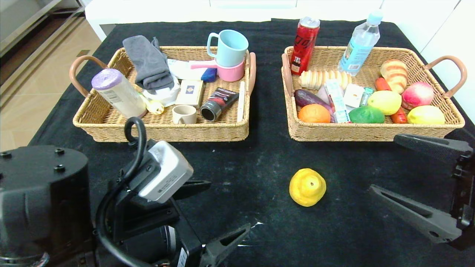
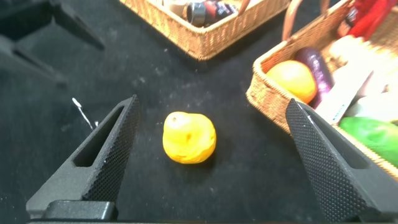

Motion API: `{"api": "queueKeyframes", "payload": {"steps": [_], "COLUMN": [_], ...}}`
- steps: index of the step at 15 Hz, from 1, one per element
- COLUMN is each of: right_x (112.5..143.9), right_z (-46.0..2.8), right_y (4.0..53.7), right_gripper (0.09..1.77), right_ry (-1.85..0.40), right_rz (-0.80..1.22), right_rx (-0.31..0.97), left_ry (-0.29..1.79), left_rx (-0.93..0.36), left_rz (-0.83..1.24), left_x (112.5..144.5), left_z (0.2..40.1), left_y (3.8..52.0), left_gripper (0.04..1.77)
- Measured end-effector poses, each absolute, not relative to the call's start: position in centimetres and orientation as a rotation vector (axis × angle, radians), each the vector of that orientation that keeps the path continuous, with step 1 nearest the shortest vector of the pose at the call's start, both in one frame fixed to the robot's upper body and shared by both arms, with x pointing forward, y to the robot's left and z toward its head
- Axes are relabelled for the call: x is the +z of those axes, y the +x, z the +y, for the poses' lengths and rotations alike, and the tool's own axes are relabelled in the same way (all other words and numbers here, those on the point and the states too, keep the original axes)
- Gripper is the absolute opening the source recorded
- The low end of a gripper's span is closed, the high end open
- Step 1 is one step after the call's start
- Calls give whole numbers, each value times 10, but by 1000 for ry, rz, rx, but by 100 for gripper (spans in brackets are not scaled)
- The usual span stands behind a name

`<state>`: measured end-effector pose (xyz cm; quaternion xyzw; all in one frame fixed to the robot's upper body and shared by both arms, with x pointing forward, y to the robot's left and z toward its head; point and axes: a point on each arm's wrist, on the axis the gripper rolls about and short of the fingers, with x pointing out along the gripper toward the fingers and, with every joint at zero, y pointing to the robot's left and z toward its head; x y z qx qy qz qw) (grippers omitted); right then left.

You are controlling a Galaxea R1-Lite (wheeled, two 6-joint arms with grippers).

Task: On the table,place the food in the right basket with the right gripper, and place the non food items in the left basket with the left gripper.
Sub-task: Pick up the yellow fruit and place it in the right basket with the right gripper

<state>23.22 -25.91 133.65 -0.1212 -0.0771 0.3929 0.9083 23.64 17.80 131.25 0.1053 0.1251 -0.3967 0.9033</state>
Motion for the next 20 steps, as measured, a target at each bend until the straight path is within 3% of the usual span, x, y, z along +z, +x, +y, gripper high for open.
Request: {"api": "queueKeyframes", "payload": {"steps": [7, 11, 20], "right_x": [1328, 1328, 1368], "right_z": [-251, -236, -173], "right_y": [245, 243, 234], "right_gripper": [171, 171, 171], "right_ry": [-253, -277, -40], "right_rz": [-94, 89, 337], "right_rx": [807, 648, 335], "left_ry": [205, 200, 199], "left_rx": [-792, -791, -783], "left_rz": [189, 181, 153], "left_x": [1309, 1311, 1316], "left_z": [200, 201, 205], "left_y": [234, 234, 231], "left_gripper": [171, 171, 172]}}
